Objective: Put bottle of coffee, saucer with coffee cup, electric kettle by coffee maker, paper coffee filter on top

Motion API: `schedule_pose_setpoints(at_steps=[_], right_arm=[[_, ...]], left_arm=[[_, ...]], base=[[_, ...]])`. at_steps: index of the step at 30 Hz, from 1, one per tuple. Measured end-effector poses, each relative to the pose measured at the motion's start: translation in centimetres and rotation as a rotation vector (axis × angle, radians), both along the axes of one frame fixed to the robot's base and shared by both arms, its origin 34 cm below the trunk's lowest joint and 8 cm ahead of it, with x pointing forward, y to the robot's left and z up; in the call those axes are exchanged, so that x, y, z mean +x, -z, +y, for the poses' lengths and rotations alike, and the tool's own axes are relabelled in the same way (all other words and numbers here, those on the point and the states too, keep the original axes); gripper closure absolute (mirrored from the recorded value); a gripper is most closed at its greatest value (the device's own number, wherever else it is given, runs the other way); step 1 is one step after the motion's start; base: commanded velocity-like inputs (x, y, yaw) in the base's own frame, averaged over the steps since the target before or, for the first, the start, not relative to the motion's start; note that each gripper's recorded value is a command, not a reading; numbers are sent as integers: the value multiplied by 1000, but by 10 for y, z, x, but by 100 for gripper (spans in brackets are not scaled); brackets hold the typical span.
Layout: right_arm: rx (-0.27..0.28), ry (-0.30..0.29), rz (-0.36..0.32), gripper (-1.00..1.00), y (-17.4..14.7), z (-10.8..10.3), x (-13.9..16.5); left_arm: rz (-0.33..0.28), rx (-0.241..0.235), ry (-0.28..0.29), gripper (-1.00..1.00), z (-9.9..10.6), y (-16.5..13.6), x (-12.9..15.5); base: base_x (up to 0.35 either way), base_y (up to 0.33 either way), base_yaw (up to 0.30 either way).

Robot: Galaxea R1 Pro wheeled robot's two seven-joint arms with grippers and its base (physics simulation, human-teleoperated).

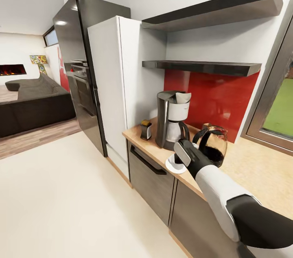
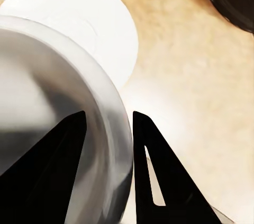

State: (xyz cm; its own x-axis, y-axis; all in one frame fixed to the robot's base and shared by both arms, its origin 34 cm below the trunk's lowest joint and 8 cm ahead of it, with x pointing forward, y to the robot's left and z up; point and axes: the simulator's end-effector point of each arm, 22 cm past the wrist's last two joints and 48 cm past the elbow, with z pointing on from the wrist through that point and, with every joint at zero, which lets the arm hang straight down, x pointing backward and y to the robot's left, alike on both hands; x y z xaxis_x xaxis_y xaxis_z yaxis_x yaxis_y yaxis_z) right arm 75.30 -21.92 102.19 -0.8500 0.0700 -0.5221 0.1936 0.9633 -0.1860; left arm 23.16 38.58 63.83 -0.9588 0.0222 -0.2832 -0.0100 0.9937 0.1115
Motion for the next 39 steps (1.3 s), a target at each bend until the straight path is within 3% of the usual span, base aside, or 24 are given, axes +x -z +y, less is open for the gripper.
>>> schedule_pose_setpoints(at_steps=[23, 39], right_arm=[[2, 38, -23, 100, 12, -6, 0], [-8, 63, 1, 100, 30, -13, -8]], left_arm=[[0, 0, -2, -100, 0, 0, 0], [0, 0, -2, -100, 0, 0, 0]], base=[[78, 0, 0], [11, 0, 0]])
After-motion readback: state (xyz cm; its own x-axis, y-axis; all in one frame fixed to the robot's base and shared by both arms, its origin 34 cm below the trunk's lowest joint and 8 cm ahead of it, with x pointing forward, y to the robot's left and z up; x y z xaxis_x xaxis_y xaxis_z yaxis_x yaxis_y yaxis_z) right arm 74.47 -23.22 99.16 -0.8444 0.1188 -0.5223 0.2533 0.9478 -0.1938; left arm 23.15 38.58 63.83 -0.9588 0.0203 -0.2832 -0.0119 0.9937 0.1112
